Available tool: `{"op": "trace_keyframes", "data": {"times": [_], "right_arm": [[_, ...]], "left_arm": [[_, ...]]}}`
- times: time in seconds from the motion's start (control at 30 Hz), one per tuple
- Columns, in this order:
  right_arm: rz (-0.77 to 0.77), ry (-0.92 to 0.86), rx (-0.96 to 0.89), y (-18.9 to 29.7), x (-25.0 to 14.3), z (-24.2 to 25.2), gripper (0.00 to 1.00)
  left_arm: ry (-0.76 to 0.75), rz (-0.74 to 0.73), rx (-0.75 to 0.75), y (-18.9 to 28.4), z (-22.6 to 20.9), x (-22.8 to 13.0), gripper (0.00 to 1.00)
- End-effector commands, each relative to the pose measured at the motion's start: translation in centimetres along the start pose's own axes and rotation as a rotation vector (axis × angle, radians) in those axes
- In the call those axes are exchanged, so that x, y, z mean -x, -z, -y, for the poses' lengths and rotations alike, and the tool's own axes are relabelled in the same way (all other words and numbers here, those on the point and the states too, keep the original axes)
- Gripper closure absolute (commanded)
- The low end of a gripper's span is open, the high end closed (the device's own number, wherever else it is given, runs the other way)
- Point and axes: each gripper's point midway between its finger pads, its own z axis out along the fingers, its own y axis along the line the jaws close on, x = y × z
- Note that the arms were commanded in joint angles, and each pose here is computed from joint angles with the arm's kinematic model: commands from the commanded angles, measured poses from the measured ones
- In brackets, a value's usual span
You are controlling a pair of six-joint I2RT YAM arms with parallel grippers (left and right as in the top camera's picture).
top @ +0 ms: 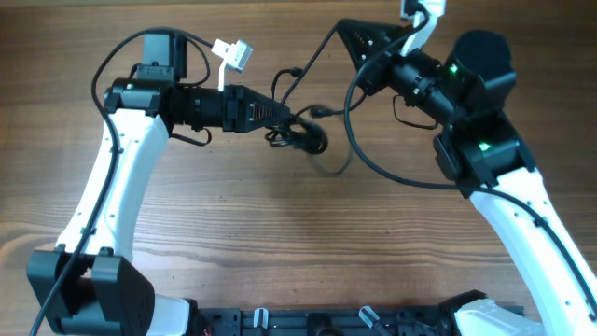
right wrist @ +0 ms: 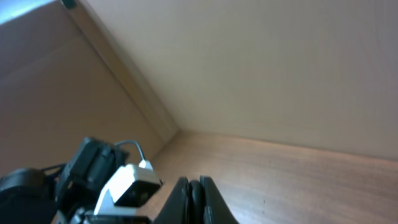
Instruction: Untangle cables
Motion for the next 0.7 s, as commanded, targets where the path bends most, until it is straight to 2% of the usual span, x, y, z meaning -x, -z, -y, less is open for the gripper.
{"op": "trace_keyframes", "data": {"times": [0.0, 0.13, 0.37, 0.6, 0.63, 0.67], "right_arm": [[0.413, 0.067, -0.196, 6.8, 11.3, -0.4, 0.96], [0.336, 0.036, -0.272, 6.2, 9.3, 1.6, 0.96], [0.008, -0.019, -0.453, 1.7, 0.0, 9.4, 0.96], [-0.223, -0.100, -0.469, 1.7, -6.0, 10.7, 0.96], [-0.265, -0.116, -0.485, 2.1, -7.0, 10.9, 0.96], [-0.308, -0.132, -0.505, 2.6, -8.1, 11.2, 0.96]], "left_arm": [[0.087, -0.024, 0.220, 0.7, -4.5, -1.6, 0.96], [0.107, -0.032, 0.222, 0.7, -4.5, -1.9, 0.96], [0.166, -0.052, 0.199, 0.7, -4.0, -2.8, 0.96], [0.163, -0.058, 0.263, 0.9, -5.1, -3.0, 0.96], [0.163, -0.062, 0.296, 1.1, -5.6, -3.1, 0.91], [0.162, -0.065, 0.319, 1.2, -6.0, -3.1, 0.76]]}}
